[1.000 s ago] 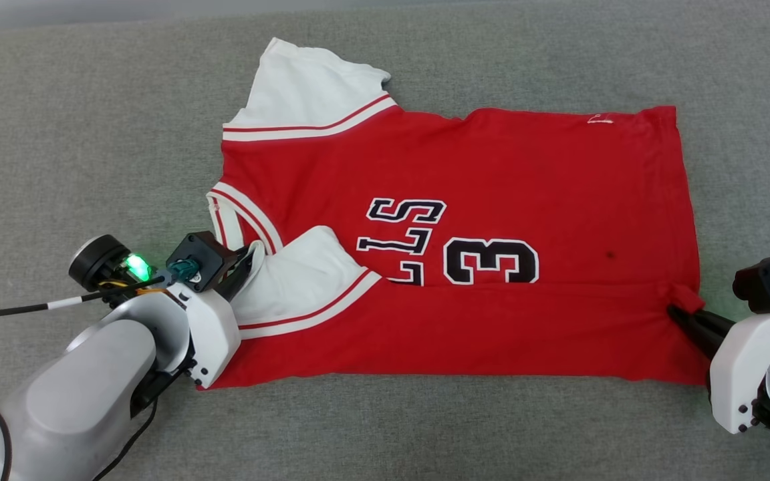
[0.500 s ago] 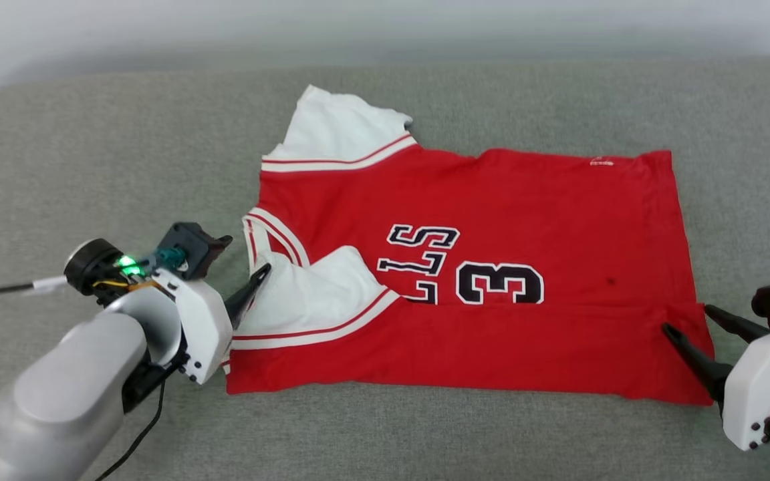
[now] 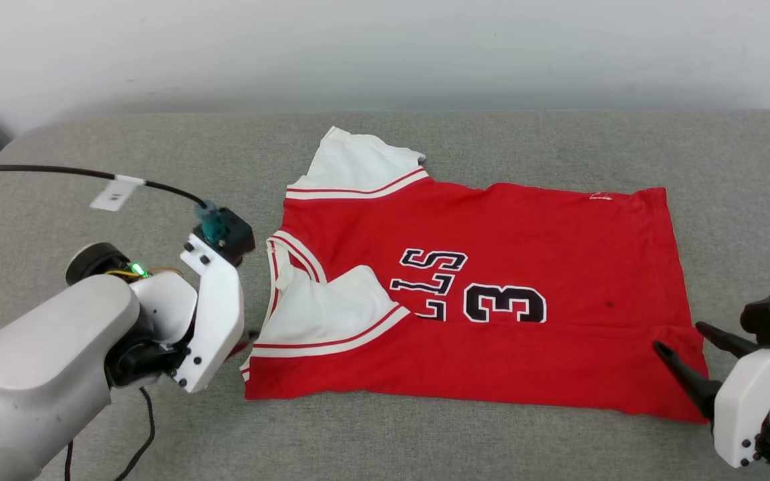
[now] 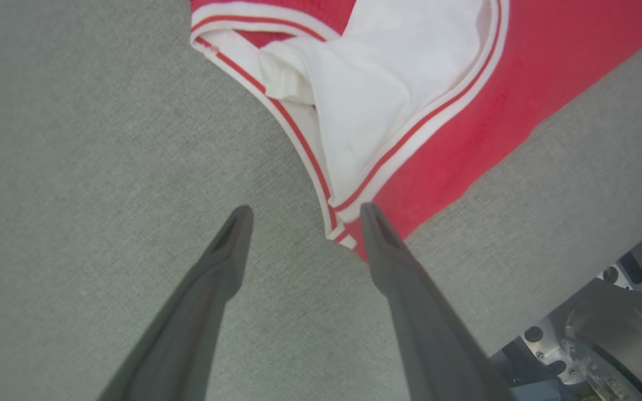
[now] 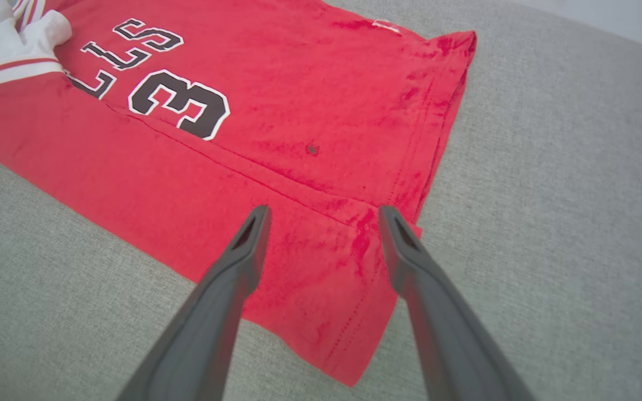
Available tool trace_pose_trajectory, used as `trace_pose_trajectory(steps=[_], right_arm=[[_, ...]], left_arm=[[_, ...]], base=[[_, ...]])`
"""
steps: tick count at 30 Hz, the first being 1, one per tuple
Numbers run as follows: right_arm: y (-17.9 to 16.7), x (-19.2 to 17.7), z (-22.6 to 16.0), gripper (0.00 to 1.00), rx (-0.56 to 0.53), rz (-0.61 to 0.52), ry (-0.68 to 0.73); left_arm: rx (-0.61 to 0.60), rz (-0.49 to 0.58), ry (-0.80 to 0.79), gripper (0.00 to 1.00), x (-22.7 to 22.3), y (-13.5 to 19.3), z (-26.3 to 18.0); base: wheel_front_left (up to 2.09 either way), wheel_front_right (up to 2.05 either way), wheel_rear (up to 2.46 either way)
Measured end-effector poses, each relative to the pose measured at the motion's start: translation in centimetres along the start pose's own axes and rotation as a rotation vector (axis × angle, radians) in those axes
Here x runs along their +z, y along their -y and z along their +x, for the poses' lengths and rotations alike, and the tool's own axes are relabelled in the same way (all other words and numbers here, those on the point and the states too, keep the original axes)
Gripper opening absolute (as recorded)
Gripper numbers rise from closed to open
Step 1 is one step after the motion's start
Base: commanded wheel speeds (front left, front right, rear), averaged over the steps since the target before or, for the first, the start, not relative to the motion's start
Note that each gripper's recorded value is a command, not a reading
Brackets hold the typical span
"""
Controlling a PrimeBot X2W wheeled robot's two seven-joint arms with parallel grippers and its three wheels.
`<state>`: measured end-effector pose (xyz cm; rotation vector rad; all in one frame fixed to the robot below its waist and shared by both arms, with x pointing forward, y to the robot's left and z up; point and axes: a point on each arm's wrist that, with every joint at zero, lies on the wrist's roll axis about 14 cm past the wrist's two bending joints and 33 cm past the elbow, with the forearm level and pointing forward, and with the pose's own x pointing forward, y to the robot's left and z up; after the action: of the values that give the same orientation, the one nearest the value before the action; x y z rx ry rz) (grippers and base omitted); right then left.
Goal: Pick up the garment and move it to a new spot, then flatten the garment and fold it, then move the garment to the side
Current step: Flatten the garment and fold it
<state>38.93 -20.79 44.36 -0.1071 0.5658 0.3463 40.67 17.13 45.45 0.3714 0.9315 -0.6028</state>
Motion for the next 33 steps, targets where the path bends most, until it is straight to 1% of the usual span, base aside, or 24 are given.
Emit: trace_pose_trajectory(steps=[6,13,18,24,26,29,33], right_arm=[[-0.7,-0.4,0.3,1.0,0.017,0.002,-0.024],[-0.5,-0.9,0.9,1.0,0.016,0.011,-0.052],[0.0,-1.5,1.3,1.0,0.006,0.024,-0.073],[0.5,-2.8,1.6,1.0,-0.005,0.048,-0.102],[0.7,-2.7,1.6,1.0,-0.007,0.052,-0.101],[1.3,-1.6,1.5,1.0,-0.015,0.03,-0.087],[2.5,0.7,1.0,1.0,-0.027,-0.036,-0.081]], left_arm=[[-0.049,-0.005,-0.216,1.0,-2.4,0.9,0.6],[-0.083,0.005,-0.374,1.0,-3.8,1.8,2.8],[-0.081,0.001,-0.443,1.0,-4.8,1.3,4.4],[-0.103,-0.011,-0.482,1.0,-5.6,1.2,5.9],[-0.11,-0.009,-0.486,0.0,-5.7,1.4,6.0],[-0.127,-0.01,-0.483,0.0,-5.8,2.0,5.9],[-0.14,0.004,-0.465,0.0,-5.7,2.7,5.5]], base=[[0.0,0.0,0.0],[0.0,0.0,0.0],[0.0,0.0,0.0],[0.0,0.0,0.0],[0.0,0.0,0.0],[0.0,0.0,0.0],[0.0,0.0,0.0]])
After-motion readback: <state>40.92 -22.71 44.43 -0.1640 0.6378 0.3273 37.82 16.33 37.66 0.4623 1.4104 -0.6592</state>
